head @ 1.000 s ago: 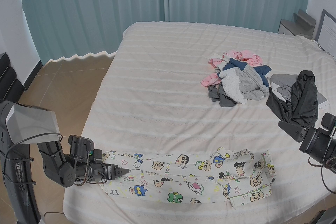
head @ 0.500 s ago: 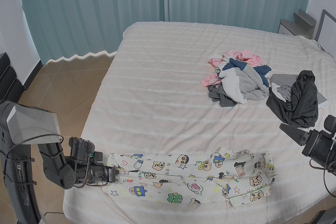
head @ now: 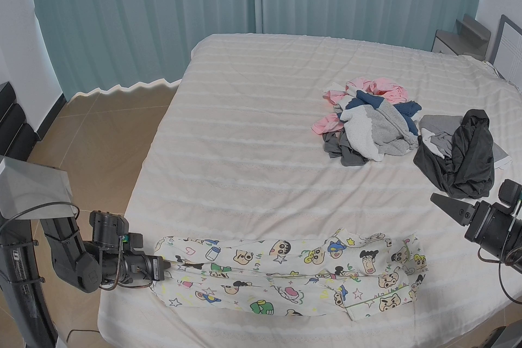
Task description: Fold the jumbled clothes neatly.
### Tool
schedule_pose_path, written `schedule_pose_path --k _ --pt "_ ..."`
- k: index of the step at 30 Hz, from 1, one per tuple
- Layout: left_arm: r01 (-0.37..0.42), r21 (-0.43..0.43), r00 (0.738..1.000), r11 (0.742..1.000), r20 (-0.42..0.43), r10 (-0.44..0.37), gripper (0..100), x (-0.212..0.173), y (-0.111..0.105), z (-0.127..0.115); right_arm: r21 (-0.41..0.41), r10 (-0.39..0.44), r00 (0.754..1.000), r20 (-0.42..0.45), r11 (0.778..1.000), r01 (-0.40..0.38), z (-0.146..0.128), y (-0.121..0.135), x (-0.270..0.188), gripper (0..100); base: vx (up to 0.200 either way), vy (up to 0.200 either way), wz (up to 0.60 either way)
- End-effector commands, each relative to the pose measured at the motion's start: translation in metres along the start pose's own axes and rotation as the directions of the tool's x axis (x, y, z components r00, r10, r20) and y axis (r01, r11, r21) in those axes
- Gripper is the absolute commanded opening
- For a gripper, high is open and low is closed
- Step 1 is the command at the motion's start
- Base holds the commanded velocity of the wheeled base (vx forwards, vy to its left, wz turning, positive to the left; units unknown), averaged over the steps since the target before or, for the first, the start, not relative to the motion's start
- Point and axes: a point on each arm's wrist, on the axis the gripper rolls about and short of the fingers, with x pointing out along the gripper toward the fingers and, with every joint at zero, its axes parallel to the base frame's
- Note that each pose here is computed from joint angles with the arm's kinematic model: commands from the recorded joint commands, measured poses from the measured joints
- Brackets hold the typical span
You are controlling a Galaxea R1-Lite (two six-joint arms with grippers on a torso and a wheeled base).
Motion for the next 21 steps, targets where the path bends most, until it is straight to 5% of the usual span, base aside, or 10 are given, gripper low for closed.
schedule_pose_path --k 1,21 --pt "-0.019 -0.019 0.999 1.0 0.035 0.02 0 -0.009 0.008 0.006 0.002 -0.009 1.0 -0.014 1.0 0.009 -0.001 -0.001 0.004 100 0.0 0.0 0.0" --pt "-0.06 -0.126 0.986 0.99 0.146 0.079 0 -0.037 0.071 0.021 0.002 -0.015 1.0 -0.027 1.0 0.015 -0.003 -0.002 0.006 100 0.0 0.0 0.0"
